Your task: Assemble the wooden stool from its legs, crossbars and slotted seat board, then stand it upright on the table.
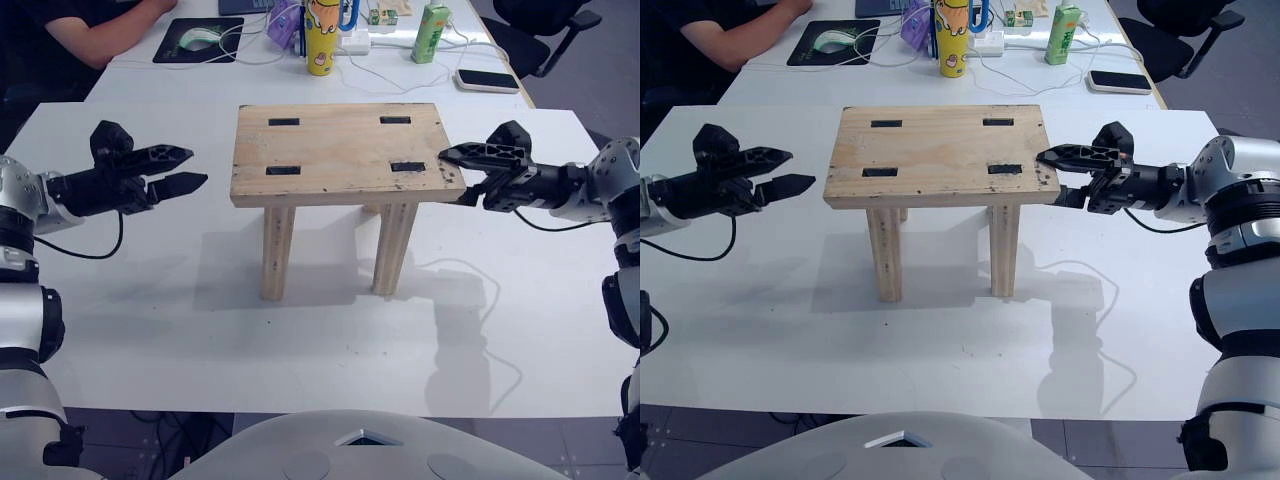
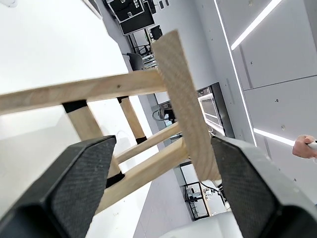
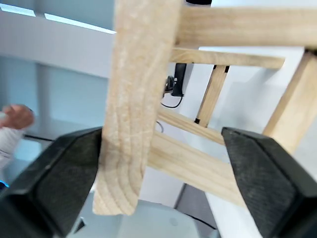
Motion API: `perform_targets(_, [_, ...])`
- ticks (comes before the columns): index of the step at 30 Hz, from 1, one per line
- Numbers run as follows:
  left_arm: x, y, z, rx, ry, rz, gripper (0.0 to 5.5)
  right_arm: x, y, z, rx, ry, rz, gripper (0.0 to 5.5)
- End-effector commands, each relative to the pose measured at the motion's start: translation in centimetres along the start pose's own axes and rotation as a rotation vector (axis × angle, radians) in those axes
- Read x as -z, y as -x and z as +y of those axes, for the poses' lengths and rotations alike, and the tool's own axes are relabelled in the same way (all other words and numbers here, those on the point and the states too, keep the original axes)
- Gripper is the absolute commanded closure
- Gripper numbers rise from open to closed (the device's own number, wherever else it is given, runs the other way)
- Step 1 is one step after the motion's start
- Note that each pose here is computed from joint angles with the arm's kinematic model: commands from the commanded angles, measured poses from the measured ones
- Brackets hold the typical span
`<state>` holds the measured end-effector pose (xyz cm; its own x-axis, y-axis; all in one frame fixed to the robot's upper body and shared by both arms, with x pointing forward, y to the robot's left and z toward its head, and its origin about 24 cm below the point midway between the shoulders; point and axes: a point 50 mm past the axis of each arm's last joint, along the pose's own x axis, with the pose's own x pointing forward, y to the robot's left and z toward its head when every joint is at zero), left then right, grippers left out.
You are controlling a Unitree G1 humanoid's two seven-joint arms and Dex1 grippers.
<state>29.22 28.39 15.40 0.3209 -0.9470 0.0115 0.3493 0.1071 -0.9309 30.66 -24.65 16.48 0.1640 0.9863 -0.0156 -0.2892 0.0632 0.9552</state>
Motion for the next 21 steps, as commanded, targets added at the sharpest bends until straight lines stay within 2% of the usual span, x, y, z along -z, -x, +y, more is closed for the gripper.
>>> perform_targets(1, [1.1, 2.2, -0.2, -0.015, -0.01, -0.021, 1.94, 0.9, 3.1, -1.0, 0.122, -0.004, -0.065, 1.3])
perform_targets(6, [4.0, 5.6, 0.1, -0.027, 0.013, -0.08, 1.94, -0.2, 4.7, 2.1, -0.078, 0.051, -0.256, 1.3])
perform_targets(10, [6.7, 6.4, 1.1, -0.014, 0.052, -0.075, 1.94, -0.3, 4.1, 2.9, -0.217, 0.013, -0.278, 1.3])
perform_targets(13, [8.8, 6.1, 1.2, 0.014, 0.065, -0.016, 1.94, 1.2, 5.5, 1.6, -0.105, 0.0, -0.261, 1.3])
perform_targets(17, [10.4, 5.4, 0.4, 0.015, 0.011, 0.073, 1.94, 4.7, 9.5, -1.6, 0.256, 0.02, -0.167, 1.3])
perform_targets(19, [11.6, 4.5, -0.2, 0.017, -0.032, 0.152, 1.94, 6.0, 10.8, -2.7, 0.397, 0.063, -0.062, 1.3])
perform_targets(21, [12.7, 2.7, -0.7, 0.033, -0.102, 0.242, 1.94, 7.4, 11.0, -4.2, 0.495, 0.158, 0.149, 1.3])
